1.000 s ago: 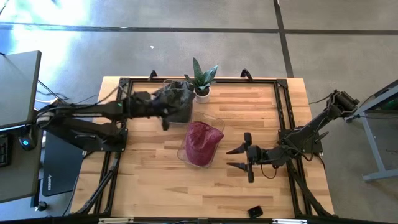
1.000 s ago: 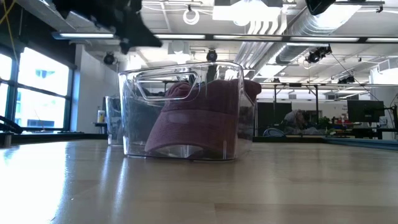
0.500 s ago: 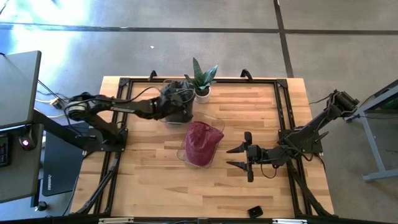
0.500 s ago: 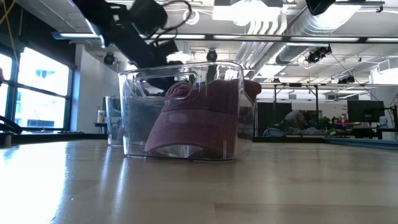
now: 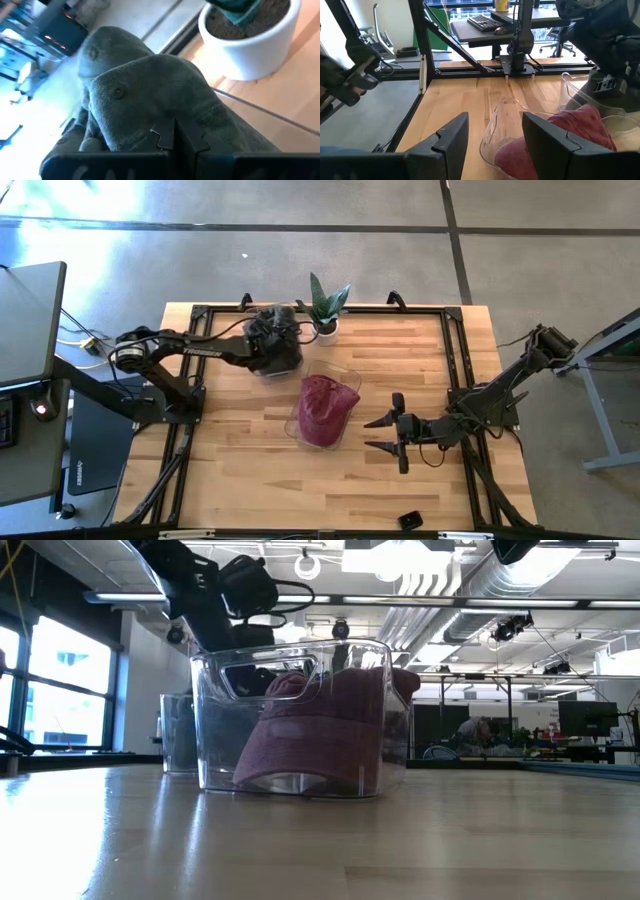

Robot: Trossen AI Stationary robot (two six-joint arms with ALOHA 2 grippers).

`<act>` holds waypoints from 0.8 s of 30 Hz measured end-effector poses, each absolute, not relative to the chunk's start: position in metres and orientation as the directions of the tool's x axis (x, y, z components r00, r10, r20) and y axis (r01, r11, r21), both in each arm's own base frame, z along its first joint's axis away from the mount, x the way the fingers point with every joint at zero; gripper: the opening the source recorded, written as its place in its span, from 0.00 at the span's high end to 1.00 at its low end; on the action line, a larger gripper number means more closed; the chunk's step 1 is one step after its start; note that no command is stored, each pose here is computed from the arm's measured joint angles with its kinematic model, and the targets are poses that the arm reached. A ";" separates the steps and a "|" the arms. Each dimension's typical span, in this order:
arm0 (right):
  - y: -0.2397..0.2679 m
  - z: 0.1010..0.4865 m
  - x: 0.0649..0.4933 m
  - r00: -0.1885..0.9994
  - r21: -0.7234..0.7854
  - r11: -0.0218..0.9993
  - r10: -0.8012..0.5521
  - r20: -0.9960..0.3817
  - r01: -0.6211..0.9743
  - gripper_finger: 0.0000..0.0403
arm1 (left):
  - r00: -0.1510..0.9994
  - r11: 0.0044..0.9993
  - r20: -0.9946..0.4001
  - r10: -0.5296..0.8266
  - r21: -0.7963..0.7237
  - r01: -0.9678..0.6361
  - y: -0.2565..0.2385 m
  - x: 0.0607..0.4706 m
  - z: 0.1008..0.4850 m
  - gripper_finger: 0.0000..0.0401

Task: Pick & Place hat
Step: Put the black cap into the top transparent bin, then adjust the transparent bins

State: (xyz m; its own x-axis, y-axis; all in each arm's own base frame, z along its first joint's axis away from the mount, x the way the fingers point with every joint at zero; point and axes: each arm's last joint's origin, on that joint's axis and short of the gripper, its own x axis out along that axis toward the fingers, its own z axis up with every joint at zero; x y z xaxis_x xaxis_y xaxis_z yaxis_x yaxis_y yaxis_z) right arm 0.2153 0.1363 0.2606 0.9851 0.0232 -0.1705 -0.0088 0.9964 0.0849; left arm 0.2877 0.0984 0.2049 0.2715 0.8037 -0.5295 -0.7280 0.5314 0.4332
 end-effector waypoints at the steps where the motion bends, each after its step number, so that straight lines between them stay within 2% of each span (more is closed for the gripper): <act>1: 0.136 0.261 0.215 0.985 0.085 0.996 0.023 -0.170 -0.009 0.55 | 0.277 0.545 -0.545 0.791 0.424 -0.723 0.100 0.287 0.204 1.00; 7: 0.136 0.261 0.215 0.985 0.086 0.996 0.023 -0.170 -0.009 0.55 | 0.311 0.592 -0.576 0.756 0.398 -0.701 0.098 0.289 0.207 1.00; 11: 0.136 0.261 0.215 0.985 0.084 0.996 0.023 -0.170 -0.009 0.55 | 0.352 0.635 -0.584 0.731 0.397 -0.662 0.083 0.291 0.232 1.00; 14: 0.136 0.261 0.215 0.985 0.086 0.996 0.023 -0.170 -0.009 0.55 | 0.340 0.676 -0.633 0.696 0.418 -0.606 0.071 0.292 0.247 1.00; 19: 0.137 0.261 0.215 0.985 0.092 0.996 0.026 -0.172 -0.010 0.55 | 0.303 0.722 -0.694 0.653 0.451 -0.524 0.038 0.290 0.270 1.00; 24: 0.136 0.259 0.215 0.982 0.096 0.995 0.024 -0.190 -0.006 0.55 | 0.306 0.835 -0.792 0.528 0.418 -0.358 -0.015 0.269 0.271 1.00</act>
State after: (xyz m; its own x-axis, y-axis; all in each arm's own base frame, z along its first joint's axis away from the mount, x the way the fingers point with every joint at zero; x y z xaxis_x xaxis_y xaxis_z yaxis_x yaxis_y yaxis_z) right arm 0.2148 0.1363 0.2586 0.9816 0.0241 -0.1895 -0.0060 0.9954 0.0957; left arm 0.2688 -0.0148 0.2715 0.3064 0.5275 -0.7924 -0.3578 0.8352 0.4177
